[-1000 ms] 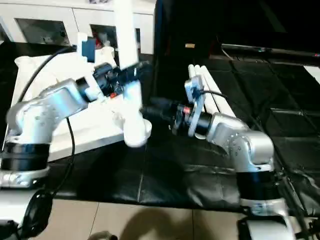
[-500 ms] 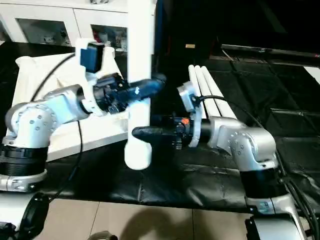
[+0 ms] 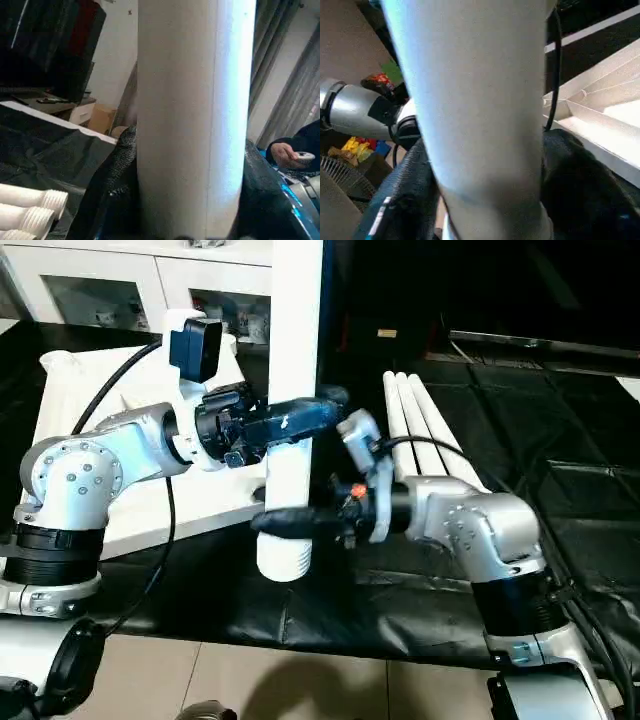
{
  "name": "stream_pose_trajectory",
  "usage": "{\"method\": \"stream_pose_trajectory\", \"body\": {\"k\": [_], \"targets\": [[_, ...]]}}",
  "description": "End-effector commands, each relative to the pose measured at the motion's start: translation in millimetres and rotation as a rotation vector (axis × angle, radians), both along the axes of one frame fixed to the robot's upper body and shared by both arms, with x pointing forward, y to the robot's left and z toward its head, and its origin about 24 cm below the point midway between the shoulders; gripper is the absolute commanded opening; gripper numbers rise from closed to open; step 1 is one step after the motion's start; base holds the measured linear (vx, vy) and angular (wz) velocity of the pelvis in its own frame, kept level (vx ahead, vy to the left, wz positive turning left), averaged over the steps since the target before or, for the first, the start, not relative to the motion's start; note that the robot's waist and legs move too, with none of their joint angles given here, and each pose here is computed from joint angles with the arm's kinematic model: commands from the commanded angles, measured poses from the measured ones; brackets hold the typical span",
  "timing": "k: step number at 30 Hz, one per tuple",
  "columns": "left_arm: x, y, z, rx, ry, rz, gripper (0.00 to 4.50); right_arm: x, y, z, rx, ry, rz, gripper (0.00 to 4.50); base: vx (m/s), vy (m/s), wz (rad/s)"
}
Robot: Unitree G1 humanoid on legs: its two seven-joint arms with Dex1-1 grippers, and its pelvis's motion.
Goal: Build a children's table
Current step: Pick table leg
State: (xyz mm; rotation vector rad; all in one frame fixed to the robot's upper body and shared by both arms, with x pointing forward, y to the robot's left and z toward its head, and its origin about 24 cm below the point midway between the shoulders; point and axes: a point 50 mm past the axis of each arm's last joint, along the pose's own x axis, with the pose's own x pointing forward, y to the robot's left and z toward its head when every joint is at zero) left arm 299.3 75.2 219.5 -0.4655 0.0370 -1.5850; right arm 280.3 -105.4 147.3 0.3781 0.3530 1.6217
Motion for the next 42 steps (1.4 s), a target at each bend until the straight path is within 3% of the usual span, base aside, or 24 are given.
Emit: {"method": "stream_pose_trajectory", "body": {"k": [1,6,15,17,18,23,25,29,33,42], "targets": [[-4.9,-6,9.6,-0.017,-0.042,-0.051,1.86,0.4,-2.2,-1.8,-0.03,-0.006,-0.015,2.56,0.0,0.0,0.0],[-4.7,-7,9.3,-0.016,-0.043,-0.051,1.86,-0.1,-1.5,-1.4,-0.02,-0.004,-0.008,2.13,0.0,0.0,0.0],[-0.7,-5,14.0,-0.058,-0.057,0.017,1.86,-1.0,-1.9,-1.7,-0.004,-0.003,-0.019,2.02,0.0,0.0,0.0],[-2.1,-4,15.7,-0.073,-0.055,0.014,2.42,-0.7,-2.5,-1.9,-0.003,-0.007,-0.034,2.01,0.0,0.0,0.0],[-2.4,-4,16.0,-0.074,-0.059,0.019,2.42,-0.2,-2.8,-2.0,-0.004,-0.012,-0.044,2.01,0.0,0.0,0.0],[5.7,-4,12.7,-0.039,-0.064,0.172,2.8,9.1,-1.8,-1.1,-0.03,-0.084,-0.186,1.96,0.0,0.0,0.0],[16.6,-1,13.4,-0.03,-0.035,0.353,2.84,17.0,-0.6,0.8,-0.045,-0.119,-0.301,1.95,0.0,0.0,0.0],[23.7,0,16.9,-0.045,0.017,0.496,2.84,17.4,1.7,1.2,-0.058,-0.146,-0.343,1.95,0.0,0.0,0.0],[28.7,-1,20.8,-0.055,0.058,0.591,2.47,19.6,3.0,0.5,-0.07,-0.162,-0.4,1.94,0.0,0.0,0.0],[29.3,-12,17.4,-0.013,0.057,0.621,1.92,24.1,5.3,-0.6,-0.088,-0.175,-0.461,1.93,0.0,0.0,0.0]]}}
